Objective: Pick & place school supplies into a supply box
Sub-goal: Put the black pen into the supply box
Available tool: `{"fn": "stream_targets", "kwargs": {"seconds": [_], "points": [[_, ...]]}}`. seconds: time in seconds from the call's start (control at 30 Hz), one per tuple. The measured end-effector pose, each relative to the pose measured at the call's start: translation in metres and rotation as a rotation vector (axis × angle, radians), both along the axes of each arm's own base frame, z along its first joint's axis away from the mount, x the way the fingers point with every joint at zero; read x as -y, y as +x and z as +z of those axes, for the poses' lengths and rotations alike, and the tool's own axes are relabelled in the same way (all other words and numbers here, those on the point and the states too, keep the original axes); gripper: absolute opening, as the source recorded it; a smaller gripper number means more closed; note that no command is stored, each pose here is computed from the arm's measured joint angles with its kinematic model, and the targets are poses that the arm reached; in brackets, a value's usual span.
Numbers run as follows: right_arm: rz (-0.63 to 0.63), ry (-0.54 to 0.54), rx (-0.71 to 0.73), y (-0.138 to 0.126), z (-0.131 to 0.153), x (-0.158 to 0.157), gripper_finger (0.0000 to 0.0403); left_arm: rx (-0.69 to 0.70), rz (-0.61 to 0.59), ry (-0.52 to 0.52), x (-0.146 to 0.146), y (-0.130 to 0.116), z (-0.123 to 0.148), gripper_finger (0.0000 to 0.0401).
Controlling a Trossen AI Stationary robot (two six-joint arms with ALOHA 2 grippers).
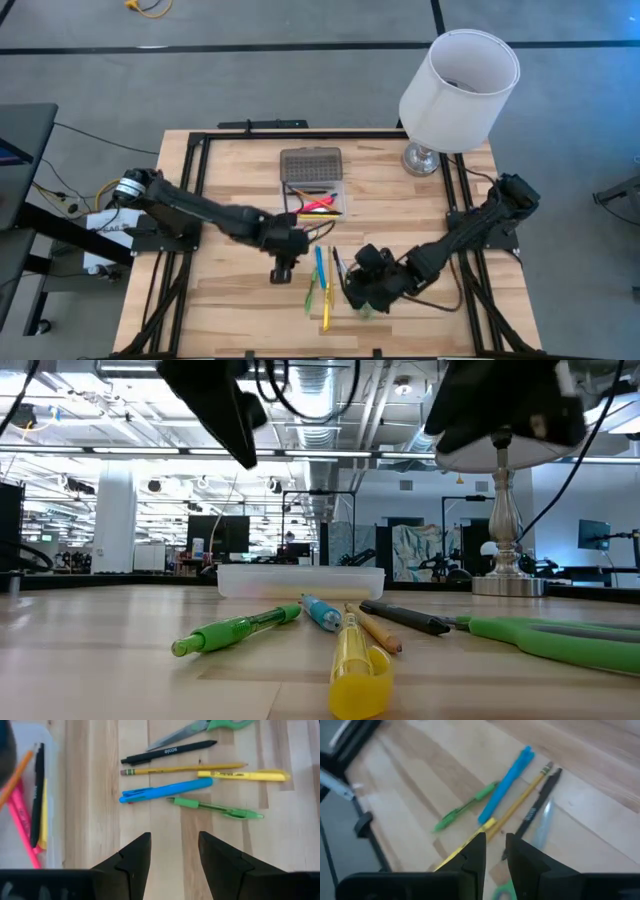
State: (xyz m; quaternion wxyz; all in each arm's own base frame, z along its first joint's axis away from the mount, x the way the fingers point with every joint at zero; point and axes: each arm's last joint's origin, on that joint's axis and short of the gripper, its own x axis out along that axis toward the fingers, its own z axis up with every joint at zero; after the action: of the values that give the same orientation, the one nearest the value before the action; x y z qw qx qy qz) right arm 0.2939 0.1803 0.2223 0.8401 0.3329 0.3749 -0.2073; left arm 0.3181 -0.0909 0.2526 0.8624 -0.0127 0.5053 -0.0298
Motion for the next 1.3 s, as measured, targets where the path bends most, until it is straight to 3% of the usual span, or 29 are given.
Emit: {"fn": "stream_targets", "kwargs": {"seconds": [0.27, 0.4, 0.5, 0.57, 0.87, 1.07, 1.3], "points": [[-0.049, 0.119, -0.074, 0.014, -0.017, 0.034, 0.0068, 0.053, 0.101, 0.080, 0.040, -0.021, 0.006, 0.0159], [-0.042, 0.120, -0.114, 0.022, -0.029, 0.040, 0.0068, 0.063, 0.179, 0.120, 0.055, -0.033, 0.005, 0.0159], [-0.015, 0.155, -0.062, 0.037, -0.036, 0.036, 0.0068, 0.084, 0.236, 0.146, 0.065, -0.042, 0.004, 0.0159], [-0.009, 0.129, -0.143, 0.034, -0.051, 0.036, 0.0068, 0.093, 0.264, 0.153, 0.071, -0.047, 0.004, 0.0159], [-0.042, 0.099, -0.209, 0.046, -0.075, 0.029, 0.0070, 0.113, 0.366, 0.096, 0.090, -0.065, 0.004, 0.0159], [-0.052, 0.061, -0.183, 0.052, -0.071, 0.027, 0.0098, 0.118, 0.395, 0.077, 0.097, -0.072, 0.004, 0.0159], [-0.081, 0.038, -0.207, 0.052, -0.071, 0.036, 0.0162, 0.133, 0.409, 0.079, 0.097, -0.072, 0.004, 0.0159]]}}
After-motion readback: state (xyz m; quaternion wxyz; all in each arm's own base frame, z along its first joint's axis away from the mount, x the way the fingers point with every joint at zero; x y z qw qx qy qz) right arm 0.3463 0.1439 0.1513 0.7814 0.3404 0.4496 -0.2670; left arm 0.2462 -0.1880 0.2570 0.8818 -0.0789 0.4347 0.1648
